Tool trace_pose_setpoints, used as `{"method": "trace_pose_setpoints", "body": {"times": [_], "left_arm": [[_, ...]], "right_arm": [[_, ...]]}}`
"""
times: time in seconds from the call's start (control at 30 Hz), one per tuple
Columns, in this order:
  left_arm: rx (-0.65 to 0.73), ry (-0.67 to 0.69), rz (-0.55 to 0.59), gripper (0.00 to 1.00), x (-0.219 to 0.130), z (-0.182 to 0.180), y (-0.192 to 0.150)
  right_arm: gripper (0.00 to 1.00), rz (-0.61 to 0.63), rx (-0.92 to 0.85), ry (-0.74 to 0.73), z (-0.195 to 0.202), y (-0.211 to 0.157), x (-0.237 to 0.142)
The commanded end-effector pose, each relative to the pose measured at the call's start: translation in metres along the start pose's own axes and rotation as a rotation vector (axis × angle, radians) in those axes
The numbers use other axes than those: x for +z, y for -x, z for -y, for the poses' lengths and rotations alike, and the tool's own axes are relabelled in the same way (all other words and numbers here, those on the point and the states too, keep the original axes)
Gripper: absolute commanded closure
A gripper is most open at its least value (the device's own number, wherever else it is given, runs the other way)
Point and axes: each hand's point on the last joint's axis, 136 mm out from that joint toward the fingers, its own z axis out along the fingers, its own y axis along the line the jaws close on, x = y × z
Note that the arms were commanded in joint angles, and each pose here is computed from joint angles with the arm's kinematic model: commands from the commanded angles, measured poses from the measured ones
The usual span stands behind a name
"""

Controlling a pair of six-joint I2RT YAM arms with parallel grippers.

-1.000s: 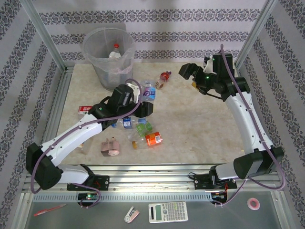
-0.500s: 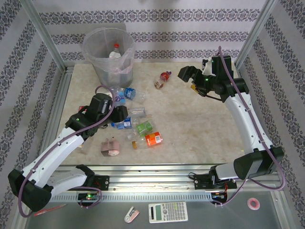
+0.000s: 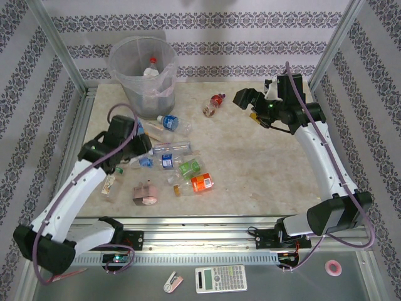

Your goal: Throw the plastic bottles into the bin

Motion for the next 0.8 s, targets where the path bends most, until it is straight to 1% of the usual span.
{"method": "trace_pose_setpoints", "body": {"times": [0.0,0.07,0.13,0.2,0.23,0.27,0.3,0.33,0.4,0.47,0.53,0.67,0.77], "left_arm": [[0.036,-0.095,0.111,0.5,-0.013,0.031,0.075],[0.048,-0.154,0.164,0.48,-0.017,0.054,0.13],[0.066,-0.132,0.218,0.46,-0.015,0.064,0.176],[0.058,-0.155,0.24,0.43,-0.003,0.076,0.217],[0.061,-0.188,0.231,0.38,0.006,0.085,0.228],[0.06,-0.211,0.221,0.27,0.017,0.091,0.238],[0.041,-0.209,0.219,0.07,0.024,0.091,0.244],[0.022,-0.227,0.216,0.0,0.031,0.092,0.247],[-0.034,-0.245,0.225,0.0,0.027,0.087,0.253],[-0.029,-0.23,0.246,0.0,0.01,0.083,0.254],[-0.005,-0.22,0.301,0.0,-0.018,0.082,0.259],[0.053,-0.219,0.417,0.0,-0.083,0.079,0.26],[0.089,-0.242,0.453,0.0,-0.122,0.08,0.249]], "right_arm": [[0.02,-0.027,-0.008,-0.006,0.007,-0.004,0.006],[0.02,-0.034,-0.003,-0.008,0.009,-0.003,0.011],[0.02,-0.048,-0.002,-0.02,0.016,-0.006,0.019],[0.02,-0.081,0.008,-0.042,0.026,-0.012,0.029],[0.02,-0.099,0.007,-0.047,0.029,-0.017,0.034],[0.02,-0.125,0.01,-0.057,0.034,-0.024,0.041],[0.02,-0.152,0.017,-0.063,0.038,-0.031,0.045],[0.02,-0.171,0.021,-0.063,0.041,-0.035,0.048],[0.02,-0.194,0.023,-0.067,0.045,-0.045,0.052],[0.02,-0.194,0.015,-0.07,0.046,-0.049,0.051],[0.02,-0.183,0.023,-0.092,0.054,-0.049,0.05],[0.02,-0.185,0.031,-0.101,0.057,-0.044,0.055],[0.02,-0.191,0.027,-0.119,0.059,-0.038,0.064]]}}
